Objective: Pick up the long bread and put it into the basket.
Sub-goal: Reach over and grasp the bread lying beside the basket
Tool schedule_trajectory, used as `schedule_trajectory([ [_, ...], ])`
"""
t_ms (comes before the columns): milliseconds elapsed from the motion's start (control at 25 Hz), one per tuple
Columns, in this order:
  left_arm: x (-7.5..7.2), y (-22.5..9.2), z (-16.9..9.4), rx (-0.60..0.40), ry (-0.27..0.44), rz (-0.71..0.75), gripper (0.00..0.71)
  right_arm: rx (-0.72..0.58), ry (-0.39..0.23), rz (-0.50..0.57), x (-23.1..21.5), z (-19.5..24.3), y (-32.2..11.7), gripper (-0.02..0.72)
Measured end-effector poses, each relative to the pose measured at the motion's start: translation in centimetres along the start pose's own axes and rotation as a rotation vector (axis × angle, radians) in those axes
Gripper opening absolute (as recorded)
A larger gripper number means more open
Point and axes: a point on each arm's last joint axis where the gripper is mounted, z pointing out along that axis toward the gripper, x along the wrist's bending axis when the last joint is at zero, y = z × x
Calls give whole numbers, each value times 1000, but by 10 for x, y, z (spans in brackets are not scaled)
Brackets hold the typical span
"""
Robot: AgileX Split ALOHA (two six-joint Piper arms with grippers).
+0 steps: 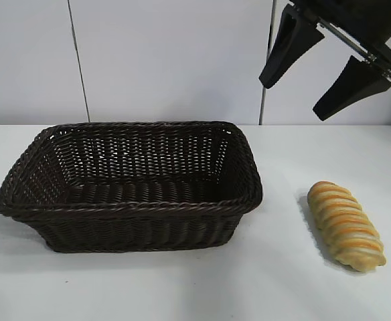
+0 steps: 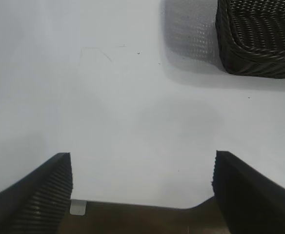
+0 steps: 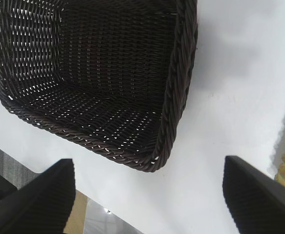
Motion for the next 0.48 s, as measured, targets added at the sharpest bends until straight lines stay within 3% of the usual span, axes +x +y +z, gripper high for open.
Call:
schedule_trajectory([
  [80,0,0,0,0,0,0,573,-70,-33,-13,8,-22,14,568],
  [280,0,0,0,0,0,-1,573,-219,-214,7,15,-70,34,568],
  [480,0,0,0,0,1,-1,573,-207,-357,11,2,-73,31,568],
])
